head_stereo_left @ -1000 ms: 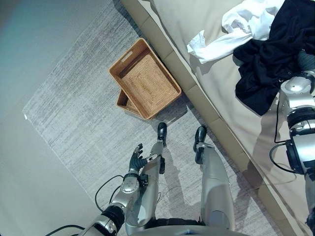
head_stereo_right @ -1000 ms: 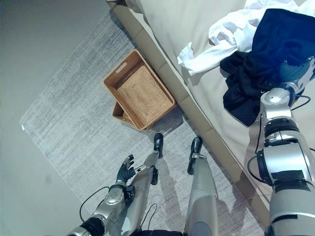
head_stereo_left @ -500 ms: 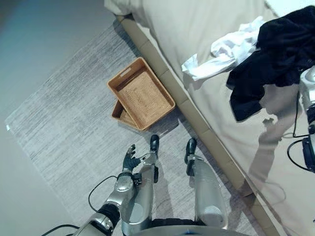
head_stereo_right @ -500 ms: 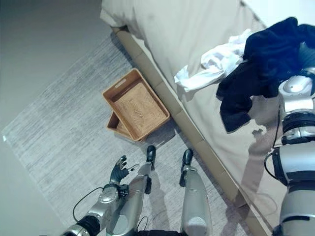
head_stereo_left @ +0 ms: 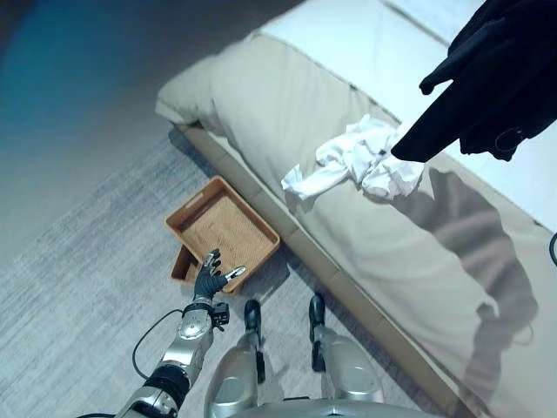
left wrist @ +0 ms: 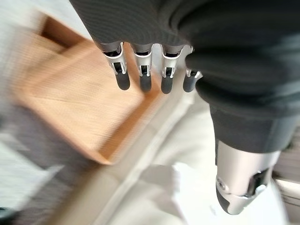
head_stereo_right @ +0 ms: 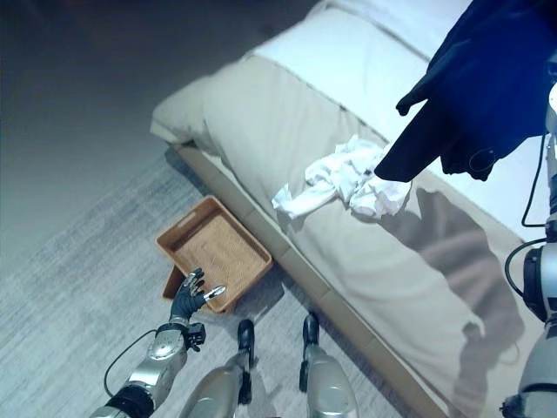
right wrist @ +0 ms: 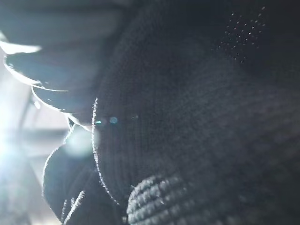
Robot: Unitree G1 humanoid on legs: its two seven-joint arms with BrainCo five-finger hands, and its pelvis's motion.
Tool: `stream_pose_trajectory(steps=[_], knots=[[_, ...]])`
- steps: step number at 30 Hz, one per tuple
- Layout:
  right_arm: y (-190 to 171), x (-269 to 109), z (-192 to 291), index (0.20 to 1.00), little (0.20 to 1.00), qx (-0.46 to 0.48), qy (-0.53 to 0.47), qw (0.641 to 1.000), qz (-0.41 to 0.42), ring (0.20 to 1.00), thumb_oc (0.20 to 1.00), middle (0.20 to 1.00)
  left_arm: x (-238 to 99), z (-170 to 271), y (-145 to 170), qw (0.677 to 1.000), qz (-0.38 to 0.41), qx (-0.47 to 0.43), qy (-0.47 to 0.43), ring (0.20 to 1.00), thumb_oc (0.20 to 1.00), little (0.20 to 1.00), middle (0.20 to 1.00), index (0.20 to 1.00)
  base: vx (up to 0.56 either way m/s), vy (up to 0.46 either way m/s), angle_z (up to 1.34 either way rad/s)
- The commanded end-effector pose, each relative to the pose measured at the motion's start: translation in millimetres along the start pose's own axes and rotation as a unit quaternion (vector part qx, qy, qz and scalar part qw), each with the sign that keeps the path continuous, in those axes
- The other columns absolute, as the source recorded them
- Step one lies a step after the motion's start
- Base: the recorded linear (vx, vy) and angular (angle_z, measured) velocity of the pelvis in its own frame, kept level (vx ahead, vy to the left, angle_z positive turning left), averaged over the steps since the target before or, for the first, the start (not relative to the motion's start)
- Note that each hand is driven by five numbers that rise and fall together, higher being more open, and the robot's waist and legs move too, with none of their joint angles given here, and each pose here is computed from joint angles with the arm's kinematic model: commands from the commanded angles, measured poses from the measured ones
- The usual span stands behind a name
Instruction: Pick up clothes into the bucket
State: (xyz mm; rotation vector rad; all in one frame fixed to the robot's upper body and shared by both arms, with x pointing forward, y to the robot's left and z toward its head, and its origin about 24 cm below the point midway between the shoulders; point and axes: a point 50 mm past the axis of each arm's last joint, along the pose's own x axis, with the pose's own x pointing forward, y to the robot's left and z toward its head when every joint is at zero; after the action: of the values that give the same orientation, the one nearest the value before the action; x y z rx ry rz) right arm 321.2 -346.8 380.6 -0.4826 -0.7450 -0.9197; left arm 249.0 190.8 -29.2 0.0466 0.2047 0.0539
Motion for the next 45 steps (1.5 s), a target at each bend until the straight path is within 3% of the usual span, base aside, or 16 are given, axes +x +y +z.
stream_pose_trajectory(steps=[1,5,6,7,8,10,11,14,19,26,32,36,41,45], knots=[[0.3,11.5,36.9,0.200,0.200,0.014,-0.072,0.997,0.018,0.200,0.200,0.200,-1.8,39.4,-1.1,0.992,-0.082,0.047,-0.086,1.000,1.000,1.000,1.000,1.000,0.11,0.026,-0.10],[22.6,3.7,38.6,0.200,0.200,0.011,-0.069,0.993,0.094,0.200,0.200,0.200,2.9,123.4,-11.5,0.960,-0.169,0.044,-0.218,1.000,1.000,1.000,1.000,1.000,0.09,0.007,-0.09],[22.3,4.0,38.8,0.200,0.200,0.011,-0.068,0.993,0.094,0.200,0.200,0.200,2.7,123.8,-11.4,0.960,-0.169,0.043,-0.217,1.000,1.000,1.000,1.000,1.000,0.06,-0.019,-0.07],[37.5,-6.8,38.7,0.200,0.200,0.012,-0.073,0.986,0.150,0.200,0.200,0.200,0.5,172.9,-29.4,0.929,-0.231,0.041,-0.286,1.000,1.000,1.000,1.000,1.000,0.05,-0.020,-0.05],[37.3,-6.8,38.6,0.200,0.200,0.012,-0.073,0.986,0.150,0.200,0.200,0.200,0.5,172.9,-29.4,0.929,-0.231,0.041,-0.286,1.000,1.000,1.000,1.000,1.000,0.08,-0.029,-0.03],[60.1,-31.0,43.7,0.200,0.200,0.007,-0.102,0.965,0.240,0.200,0.200,0.200,-1.1,213.7,-56.3,0.892,-0.289,0.080,-0.339,1.000,1.000,1.000,1.000,1.000,0.05,-0.013,-0.02],[59.8,-31.0,43.3,0.200,0.200,0.007,-0.101,0.966,0.239,0.200,0.200,0.200,-1.0,213.7,-56.5,0.892,-0.289,0.080,-0.339,1.000,1.000,1.000,1.000,1.000,0.04,-0.018,-0.05],[74.2,-61.7,47.4,0.200,0.200,0.002,-0.136,0.929,0.344,0.200,0.200,0.200,-6.2,255.4,-92.0,0.840,-0.347,0.136,-0.395,1.000,1.000,1.000,1.000,1.000,0.03,-0.019,-0.05],[74.5,-88.4,41.1,0.200,0.200,0.009,-0.138,0.892,0.431,0.200,0.200,0.200,-4.2,267.9,-122.0,0.814,-0.385,0.167,-0.402,1.000,1.000,1.000,1.000,1.000,0.00,-0.006,0.00],[84.1,-131.9,54.5,0.200,0.200,0.077,-0.153,0.831,0.529,0.200,0.200,0.200,5.8,265.6,-139.1,0.811,-0.389,0.207,-0.385,1.000,1.000,1.000,1.000,1.000,0.00,-0.001,0.01],[87.6,-151.8,73.4,0.200,0.200,0.134,-0.177,0.803,0.553,0.200,0.200,0.200,15.8,259.8,-146.1,0.823,-0.368,0.213,-0.377,1.000,1.000,1.000,1.000,1.000,-0.01,-0.006,0.06],[83.7,-170.4,100.2,0.200,0.200,0.209,-0.222,0.772,0.558,0.200,0.200,0.200,34.6,247.5,-141.9,0.847,-0.296,0.243,-0.369,1.000,1.000,1.000,1.000,1.000,0.00,0.001,0.01],[78.2,-171.7,110.9,0.200,0.200,0.238,-0.243,0.767,0.545,0.200,0.200,0.200,35.7,239.2,-134.8,0.848,-0.272,0.257,-0.375,1.000,1.000,1.000,1.000,1.000,-0.03,0.002,0.01],[77.4,-167.3,105.9,0.200,0.200,0.223,-0.239,0.778,0.537,0.200,0.200,0.200,18.7,246.2,-130.1,0.840,-0.308,0.214,-0.392,1.000,1.000,1.000,1.000,1.000,0.00,0.000,0.02]])
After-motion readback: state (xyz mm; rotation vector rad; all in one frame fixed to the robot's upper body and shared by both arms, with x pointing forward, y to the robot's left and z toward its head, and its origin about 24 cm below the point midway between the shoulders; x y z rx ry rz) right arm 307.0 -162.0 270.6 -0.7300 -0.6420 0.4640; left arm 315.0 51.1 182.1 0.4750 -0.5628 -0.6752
